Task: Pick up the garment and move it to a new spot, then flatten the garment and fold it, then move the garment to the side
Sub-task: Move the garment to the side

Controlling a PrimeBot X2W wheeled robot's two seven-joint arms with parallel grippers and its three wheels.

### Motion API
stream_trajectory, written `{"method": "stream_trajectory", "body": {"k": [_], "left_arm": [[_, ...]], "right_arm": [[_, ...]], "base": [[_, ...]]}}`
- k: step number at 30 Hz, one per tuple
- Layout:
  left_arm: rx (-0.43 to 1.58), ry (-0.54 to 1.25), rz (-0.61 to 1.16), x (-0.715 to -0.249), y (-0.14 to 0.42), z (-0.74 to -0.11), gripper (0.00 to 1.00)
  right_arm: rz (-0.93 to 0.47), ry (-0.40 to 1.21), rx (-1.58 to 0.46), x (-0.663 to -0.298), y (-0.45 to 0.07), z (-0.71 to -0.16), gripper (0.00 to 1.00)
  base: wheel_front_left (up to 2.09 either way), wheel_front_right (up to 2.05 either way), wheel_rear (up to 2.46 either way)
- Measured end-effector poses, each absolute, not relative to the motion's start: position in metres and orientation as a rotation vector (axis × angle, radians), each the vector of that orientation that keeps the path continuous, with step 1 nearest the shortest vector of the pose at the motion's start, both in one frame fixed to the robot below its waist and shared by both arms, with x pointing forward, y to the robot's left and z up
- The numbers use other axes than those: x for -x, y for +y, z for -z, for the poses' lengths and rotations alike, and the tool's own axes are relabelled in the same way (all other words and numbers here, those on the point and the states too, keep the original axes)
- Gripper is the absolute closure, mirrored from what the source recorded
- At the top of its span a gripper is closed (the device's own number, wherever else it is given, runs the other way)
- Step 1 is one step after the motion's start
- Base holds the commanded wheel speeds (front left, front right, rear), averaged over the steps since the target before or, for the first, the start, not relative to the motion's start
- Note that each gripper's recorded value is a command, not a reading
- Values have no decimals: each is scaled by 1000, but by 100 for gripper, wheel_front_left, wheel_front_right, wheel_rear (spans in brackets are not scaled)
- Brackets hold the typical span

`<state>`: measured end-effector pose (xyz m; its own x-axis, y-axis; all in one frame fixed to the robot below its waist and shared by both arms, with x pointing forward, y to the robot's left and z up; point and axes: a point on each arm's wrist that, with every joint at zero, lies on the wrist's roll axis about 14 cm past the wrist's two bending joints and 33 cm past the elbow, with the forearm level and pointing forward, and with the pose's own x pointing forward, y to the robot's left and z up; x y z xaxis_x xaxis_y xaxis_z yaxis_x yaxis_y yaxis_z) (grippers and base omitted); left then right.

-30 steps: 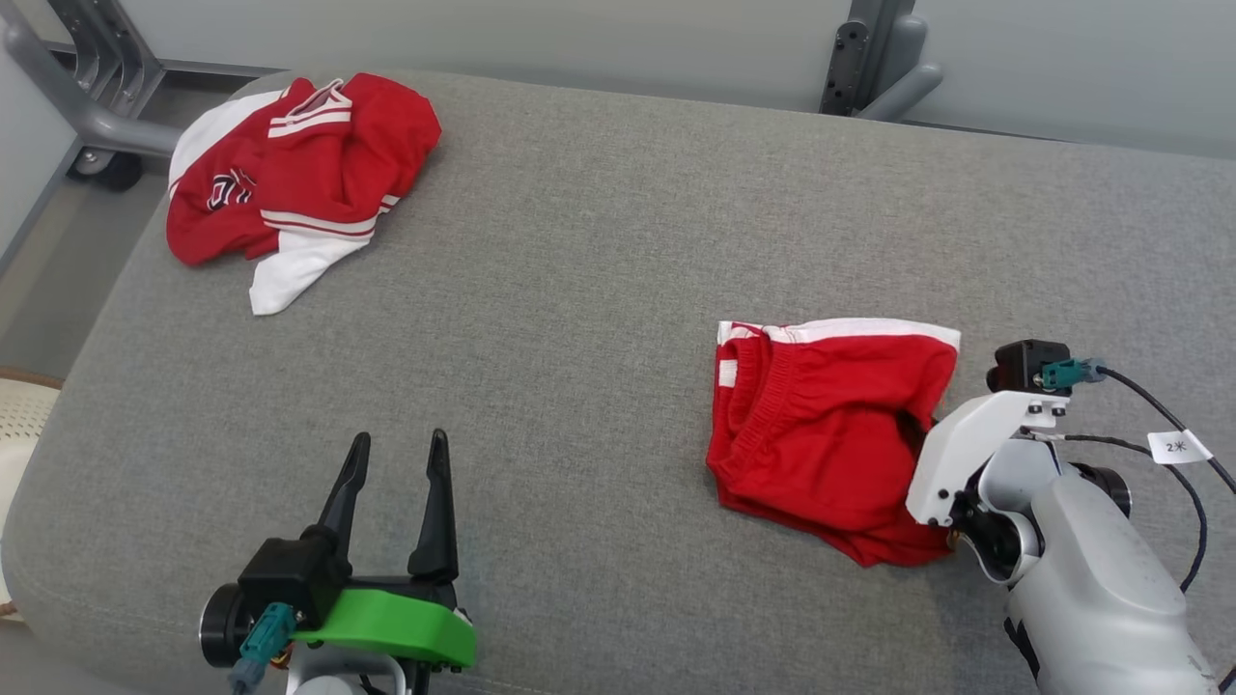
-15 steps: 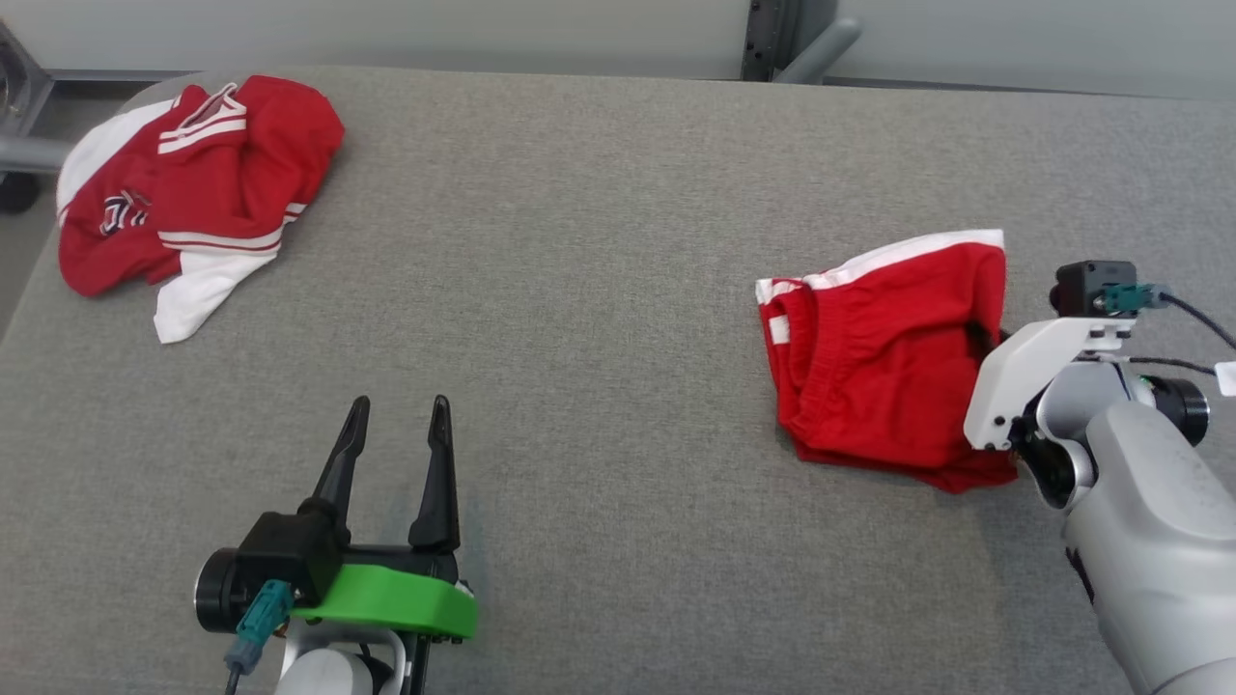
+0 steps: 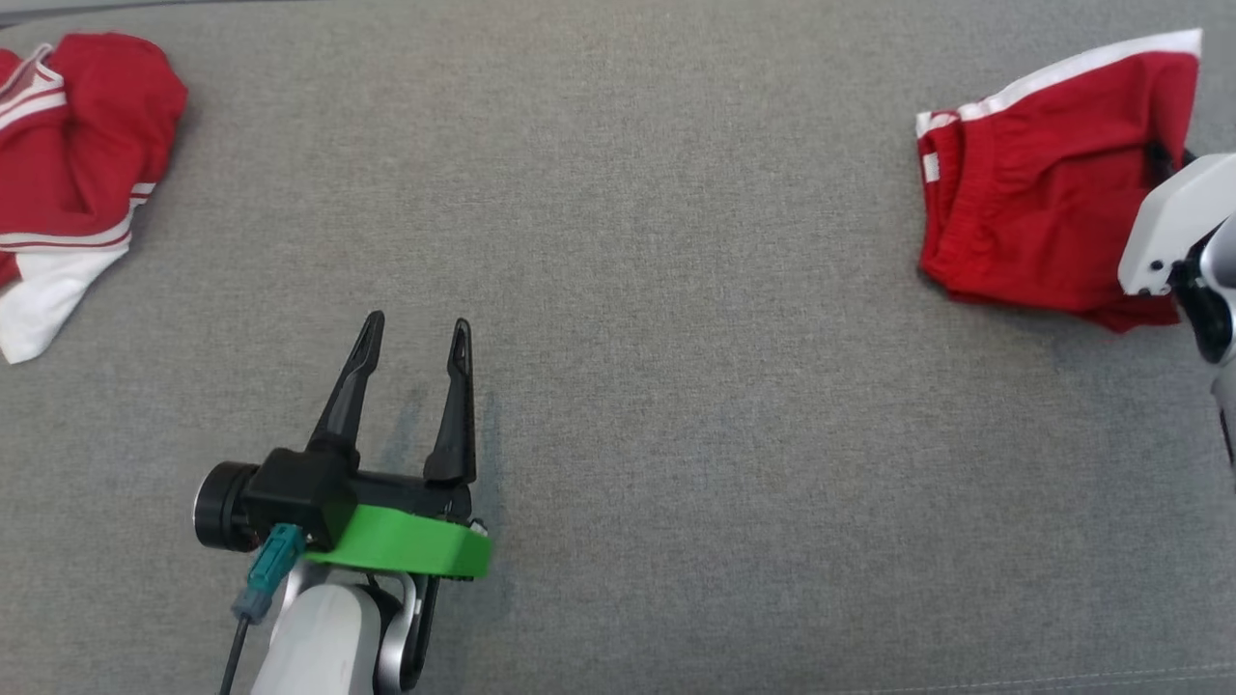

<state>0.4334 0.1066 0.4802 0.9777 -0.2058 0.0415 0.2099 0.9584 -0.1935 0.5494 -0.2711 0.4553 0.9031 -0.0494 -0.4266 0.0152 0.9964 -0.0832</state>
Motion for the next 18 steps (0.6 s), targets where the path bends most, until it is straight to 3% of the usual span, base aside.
{"method": "stream_trajectory", "body": {"k": [12, 18], "left_arm": [[184, 40, 292, -462, 83, -442, 0], [172, 63, 298, -467, 83, -429, 0]], "right_arm": [[218, 500, 243, -568, -365, -450, 100], [260, 534, 324, -578, -387, -444, 100]], "base": [[0, 0, 0], [0, 0, 0]]}}
